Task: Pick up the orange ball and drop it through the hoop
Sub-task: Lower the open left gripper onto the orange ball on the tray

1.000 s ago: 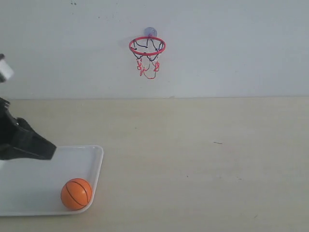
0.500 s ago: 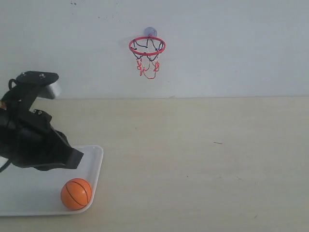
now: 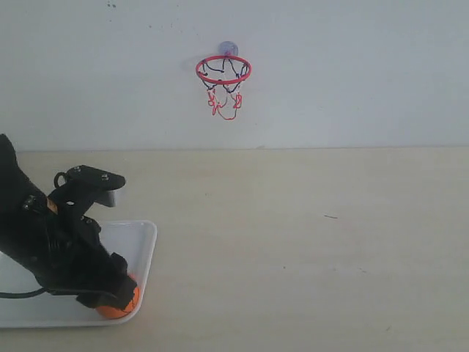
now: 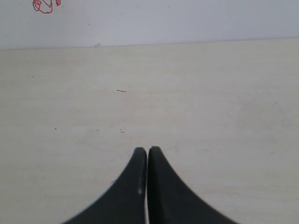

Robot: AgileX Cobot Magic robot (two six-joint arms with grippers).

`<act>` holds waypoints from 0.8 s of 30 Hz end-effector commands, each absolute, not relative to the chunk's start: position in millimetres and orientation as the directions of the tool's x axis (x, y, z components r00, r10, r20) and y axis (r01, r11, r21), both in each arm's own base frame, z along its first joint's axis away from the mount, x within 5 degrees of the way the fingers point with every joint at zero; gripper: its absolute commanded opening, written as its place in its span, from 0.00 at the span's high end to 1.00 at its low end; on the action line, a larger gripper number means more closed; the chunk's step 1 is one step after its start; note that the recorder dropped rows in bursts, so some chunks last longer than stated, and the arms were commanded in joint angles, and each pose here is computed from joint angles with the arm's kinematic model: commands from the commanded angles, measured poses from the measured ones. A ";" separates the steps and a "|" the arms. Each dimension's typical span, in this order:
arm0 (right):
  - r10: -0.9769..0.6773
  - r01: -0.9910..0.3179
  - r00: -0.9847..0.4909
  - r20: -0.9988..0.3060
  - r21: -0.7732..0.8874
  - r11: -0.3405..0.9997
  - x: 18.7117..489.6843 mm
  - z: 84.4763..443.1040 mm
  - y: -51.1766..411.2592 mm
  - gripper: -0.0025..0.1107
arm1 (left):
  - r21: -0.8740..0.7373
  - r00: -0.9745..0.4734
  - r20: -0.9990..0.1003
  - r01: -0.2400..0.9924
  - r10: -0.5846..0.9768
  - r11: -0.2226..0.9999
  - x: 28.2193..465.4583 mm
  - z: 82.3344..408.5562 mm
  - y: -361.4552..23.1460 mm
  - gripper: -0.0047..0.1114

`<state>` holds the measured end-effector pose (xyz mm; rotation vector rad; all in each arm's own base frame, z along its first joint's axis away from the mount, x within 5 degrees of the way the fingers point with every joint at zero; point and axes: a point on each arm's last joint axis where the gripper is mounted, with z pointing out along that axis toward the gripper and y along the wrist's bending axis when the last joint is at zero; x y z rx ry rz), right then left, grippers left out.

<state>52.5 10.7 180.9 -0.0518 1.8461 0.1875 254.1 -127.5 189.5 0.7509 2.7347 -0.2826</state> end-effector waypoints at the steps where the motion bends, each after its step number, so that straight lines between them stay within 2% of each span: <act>1: 0.060 -0.131 -0.272 -0.960 0.099 0.986 52.4 181.5 10.5 0.98 | -0.058 -0.811 -0.386 0.497 0.439 0.866 262.5 189.8 -127.2 0.31; 5: 0.060 -0.131 -0.272 -0.960 0.099 0.986 52.4 181.5 10.5 0.98 | -0.025 -0.809 -0.416 0.467 0.415 0.884 267.0 190.9 -125.0 0.26; 24: 0.060 -0.131 -0.272 -0.960 0.099 0.986 52.4 181.5 10.5 0.98 | -0.024 -0.836 -0.356 0.455 0.418 0.890 278.8 152.6 -129.4 0.26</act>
